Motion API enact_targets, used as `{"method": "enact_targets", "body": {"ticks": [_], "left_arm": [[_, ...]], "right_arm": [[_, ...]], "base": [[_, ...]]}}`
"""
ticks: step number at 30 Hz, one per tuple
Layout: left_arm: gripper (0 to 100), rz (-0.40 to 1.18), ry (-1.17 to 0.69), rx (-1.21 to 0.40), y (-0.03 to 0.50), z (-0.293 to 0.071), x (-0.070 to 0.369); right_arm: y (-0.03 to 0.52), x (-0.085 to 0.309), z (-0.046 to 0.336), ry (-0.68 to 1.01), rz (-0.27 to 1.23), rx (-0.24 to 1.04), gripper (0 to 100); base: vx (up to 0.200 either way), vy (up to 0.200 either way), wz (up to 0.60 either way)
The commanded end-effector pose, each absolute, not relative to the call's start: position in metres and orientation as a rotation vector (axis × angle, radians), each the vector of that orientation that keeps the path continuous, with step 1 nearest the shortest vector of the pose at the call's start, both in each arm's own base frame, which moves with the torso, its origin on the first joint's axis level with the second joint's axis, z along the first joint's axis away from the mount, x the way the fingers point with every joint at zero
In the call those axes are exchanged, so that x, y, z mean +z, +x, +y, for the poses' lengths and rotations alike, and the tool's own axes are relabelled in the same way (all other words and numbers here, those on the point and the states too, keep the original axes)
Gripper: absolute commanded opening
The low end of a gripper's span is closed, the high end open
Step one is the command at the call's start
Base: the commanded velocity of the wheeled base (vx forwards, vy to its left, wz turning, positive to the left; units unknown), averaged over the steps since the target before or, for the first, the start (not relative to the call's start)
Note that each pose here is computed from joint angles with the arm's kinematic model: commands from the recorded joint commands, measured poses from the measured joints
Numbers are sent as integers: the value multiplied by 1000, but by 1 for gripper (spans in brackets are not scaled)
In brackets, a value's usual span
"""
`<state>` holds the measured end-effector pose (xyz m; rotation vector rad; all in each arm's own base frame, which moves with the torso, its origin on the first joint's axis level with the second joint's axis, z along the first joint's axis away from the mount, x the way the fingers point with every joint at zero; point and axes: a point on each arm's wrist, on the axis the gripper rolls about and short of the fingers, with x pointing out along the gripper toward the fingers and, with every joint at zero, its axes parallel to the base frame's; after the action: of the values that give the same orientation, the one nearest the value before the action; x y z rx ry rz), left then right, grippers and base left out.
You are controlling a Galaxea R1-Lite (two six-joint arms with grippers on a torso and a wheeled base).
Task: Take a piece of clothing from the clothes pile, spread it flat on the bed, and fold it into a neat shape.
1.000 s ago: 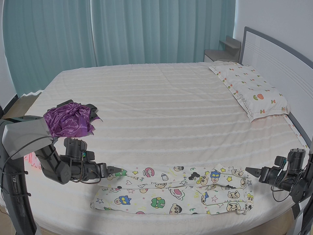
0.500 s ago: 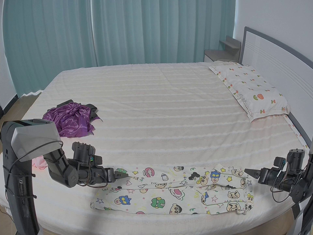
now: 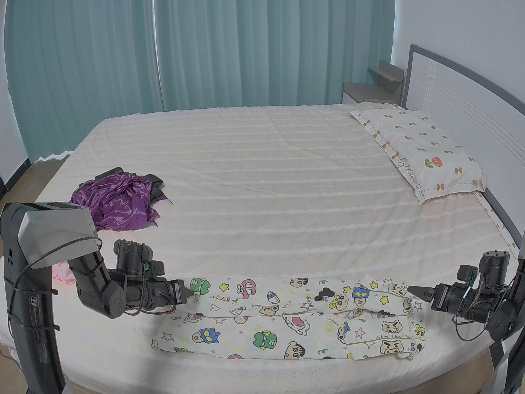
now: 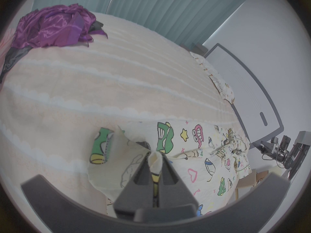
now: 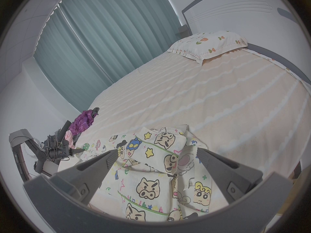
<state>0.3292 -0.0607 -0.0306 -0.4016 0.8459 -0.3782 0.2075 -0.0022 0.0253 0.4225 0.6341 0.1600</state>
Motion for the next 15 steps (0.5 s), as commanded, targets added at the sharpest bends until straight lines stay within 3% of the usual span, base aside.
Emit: {"method": "enact_targets", "body": {"ticks": [1,6,15], "left_arm": [[0,815,-421,-362,323,-61,-28],[0,735,-449,-343,330,-67,-20],[0,727,-493,-348,333,-74,-15]], "right_arm": [[203,25,0,420,652,164,100],[203,25,0,420,654,162,100],[203,24,0,421,657,163,100]], "base": [[0,0,0],[0,0,0],[0,0,0]]}}
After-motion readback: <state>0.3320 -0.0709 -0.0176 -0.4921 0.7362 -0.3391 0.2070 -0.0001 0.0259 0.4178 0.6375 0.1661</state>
